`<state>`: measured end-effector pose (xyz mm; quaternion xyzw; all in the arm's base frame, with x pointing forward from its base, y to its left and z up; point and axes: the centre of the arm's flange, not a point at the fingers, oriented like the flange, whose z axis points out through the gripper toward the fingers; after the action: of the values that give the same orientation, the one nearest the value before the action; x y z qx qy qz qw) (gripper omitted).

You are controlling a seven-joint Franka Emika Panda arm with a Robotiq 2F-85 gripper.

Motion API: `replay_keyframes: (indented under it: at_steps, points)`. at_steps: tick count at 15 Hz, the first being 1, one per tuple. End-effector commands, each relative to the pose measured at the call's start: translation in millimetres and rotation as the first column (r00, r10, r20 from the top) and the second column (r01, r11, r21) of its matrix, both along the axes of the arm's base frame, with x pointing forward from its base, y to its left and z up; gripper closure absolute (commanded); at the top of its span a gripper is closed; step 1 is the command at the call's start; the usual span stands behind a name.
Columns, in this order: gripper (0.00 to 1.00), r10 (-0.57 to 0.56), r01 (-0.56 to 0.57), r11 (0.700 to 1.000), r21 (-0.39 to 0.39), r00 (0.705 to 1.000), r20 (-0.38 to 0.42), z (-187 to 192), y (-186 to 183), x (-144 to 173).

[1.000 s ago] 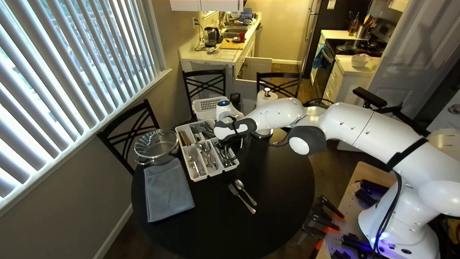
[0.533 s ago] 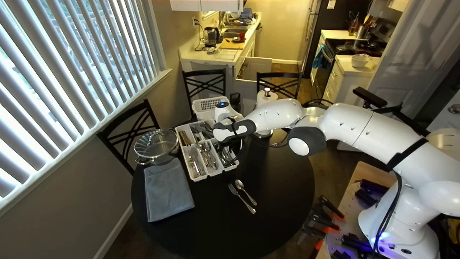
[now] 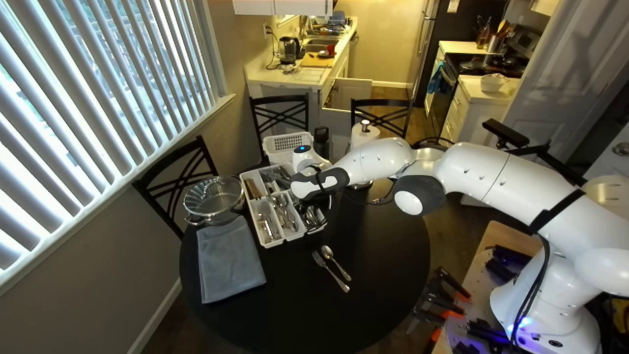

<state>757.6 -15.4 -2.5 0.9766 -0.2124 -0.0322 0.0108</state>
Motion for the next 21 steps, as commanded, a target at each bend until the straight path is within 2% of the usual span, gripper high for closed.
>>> replay_keyframes:
  at_steps: [1,3,5,6,8,13,21]
  points:
    - [0.84,0.025,-0.025,1.0,0.008,0.998,-0.055,-42.6,6.6,49.6]
    - [0.96,0.045,-0.044,0.999,0.009,0.997,-0.057,-41.6,14.0,50.2]
    - [1.0,0.039,-0.039,0.999,-0.009,0.999,-0.019,-24.2,13.6,44.9]
    - [0.97,0.034,-0.034,0.999,-0.018,0.999,-0.003,-16.7,12.9,41.8]
    - [0.99,0.012,-0.011,0.999,-0.042,0.999,0.032,0.8,6.9,33.2]
    - [0.98,-0.038,0.044,0.996,-0.076,0.996,0.077,24.7,-4.1,24.3]
    - [0.98,-0.03,0.038,0.998,-0.04,0.981,0.193,69.5,-6.6,19.7]
